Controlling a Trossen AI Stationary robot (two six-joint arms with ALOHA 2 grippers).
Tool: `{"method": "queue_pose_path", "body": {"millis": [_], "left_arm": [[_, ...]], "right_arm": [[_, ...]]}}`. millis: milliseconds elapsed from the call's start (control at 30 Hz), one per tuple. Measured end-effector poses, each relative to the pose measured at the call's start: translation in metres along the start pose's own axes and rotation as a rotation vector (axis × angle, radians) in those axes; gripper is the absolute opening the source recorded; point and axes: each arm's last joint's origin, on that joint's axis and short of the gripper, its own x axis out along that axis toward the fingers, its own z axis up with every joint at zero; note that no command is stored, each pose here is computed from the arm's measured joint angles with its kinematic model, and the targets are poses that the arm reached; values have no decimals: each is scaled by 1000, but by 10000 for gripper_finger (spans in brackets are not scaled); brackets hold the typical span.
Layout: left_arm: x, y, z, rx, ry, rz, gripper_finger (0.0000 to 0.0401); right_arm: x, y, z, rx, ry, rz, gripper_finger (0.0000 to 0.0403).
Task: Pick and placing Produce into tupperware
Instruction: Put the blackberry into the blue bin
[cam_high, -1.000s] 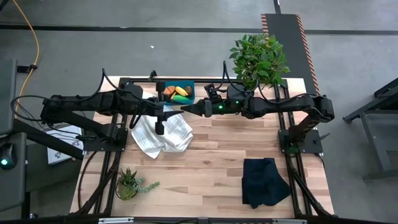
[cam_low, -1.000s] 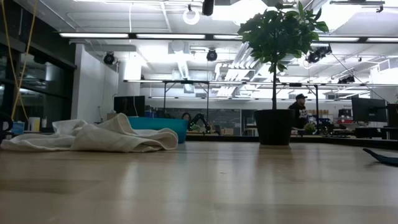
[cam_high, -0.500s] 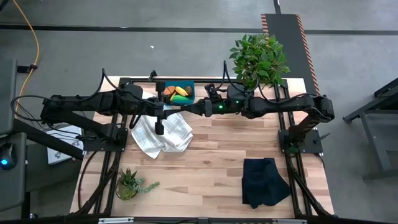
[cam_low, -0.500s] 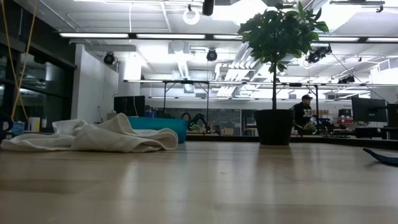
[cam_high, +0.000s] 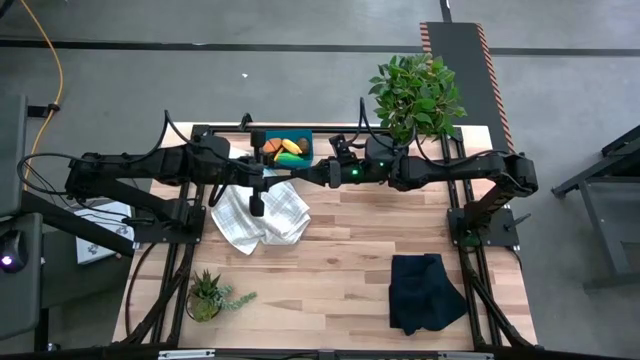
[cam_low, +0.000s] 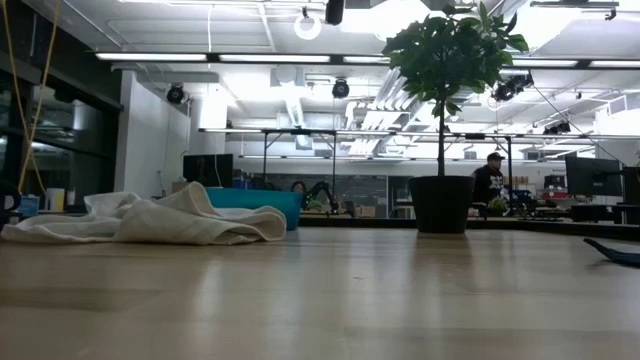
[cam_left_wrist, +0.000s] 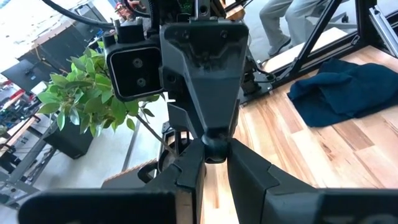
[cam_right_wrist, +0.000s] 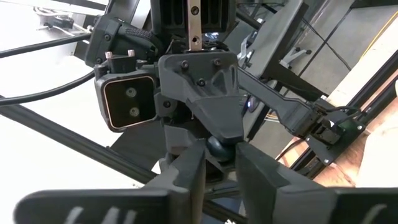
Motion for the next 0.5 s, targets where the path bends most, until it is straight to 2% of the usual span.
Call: {"method": "queue_pose_path", "body": {"millis": [233,500], "left_arm": [[0,0,0,1,6,2,53],[-1,0,-2,3,35,25,53]], "right_arm": [[0,-1,1,2,-28,-18,130],[-1,-8,0,-9,-78,-130,142]]}}
